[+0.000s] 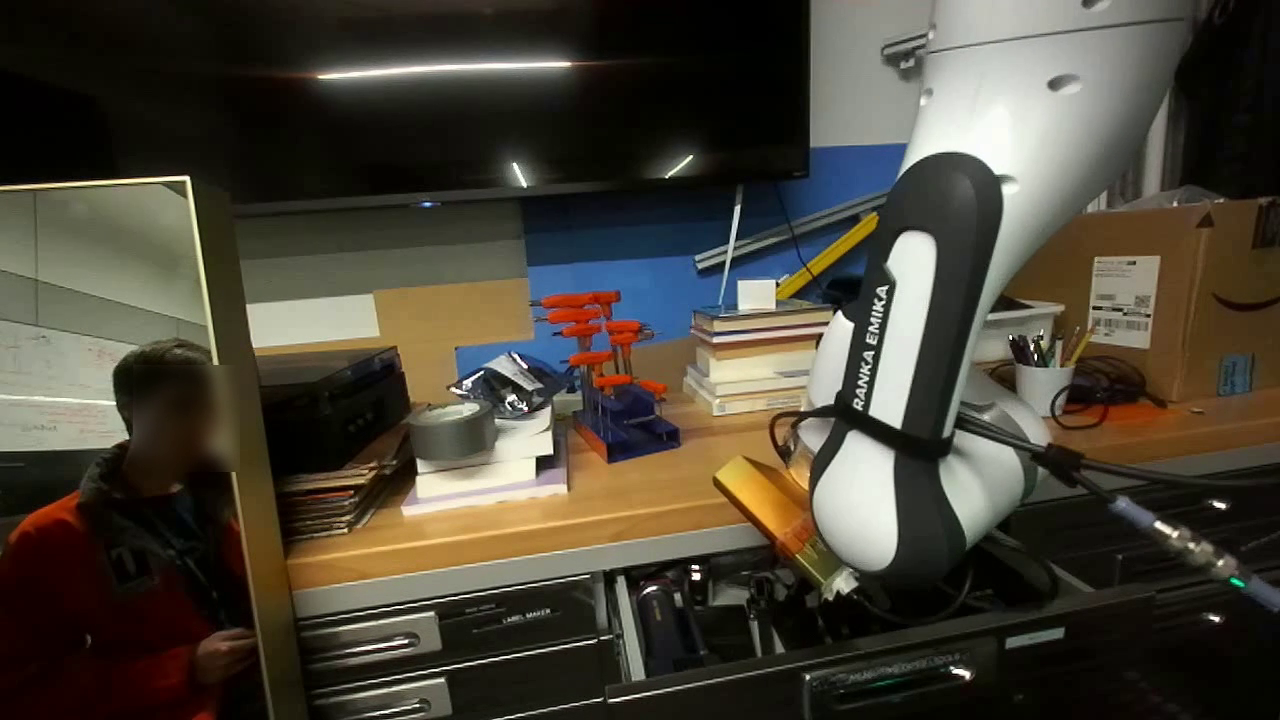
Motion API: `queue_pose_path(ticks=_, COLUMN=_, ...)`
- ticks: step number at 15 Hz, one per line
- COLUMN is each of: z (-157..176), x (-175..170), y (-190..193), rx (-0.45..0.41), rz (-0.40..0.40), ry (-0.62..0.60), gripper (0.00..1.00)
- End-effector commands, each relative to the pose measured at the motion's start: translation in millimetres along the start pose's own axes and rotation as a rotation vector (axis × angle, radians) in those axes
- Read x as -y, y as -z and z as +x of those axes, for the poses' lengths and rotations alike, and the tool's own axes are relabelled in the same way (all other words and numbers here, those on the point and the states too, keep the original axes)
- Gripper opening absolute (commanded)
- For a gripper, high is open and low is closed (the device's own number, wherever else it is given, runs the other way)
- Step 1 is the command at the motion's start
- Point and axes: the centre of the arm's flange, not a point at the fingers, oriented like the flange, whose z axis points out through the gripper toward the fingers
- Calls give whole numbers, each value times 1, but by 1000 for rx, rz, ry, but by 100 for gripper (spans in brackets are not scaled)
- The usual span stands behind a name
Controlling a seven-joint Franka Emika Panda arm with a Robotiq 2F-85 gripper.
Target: Place the black objects inside the open drawer, push the drawer closed
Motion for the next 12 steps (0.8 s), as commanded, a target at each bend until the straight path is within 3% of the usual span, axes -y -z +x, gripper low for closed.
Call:
queue_pose_path(ticks=1, z=-14, x=-9, y=-3, rx=-60, rz=74, ry=-97, gripper=25)
queue_pose_path(ticks=12, z=-28, x=-7, y=-10, rx=-146, rz=167, ry=-187, gripper=25)
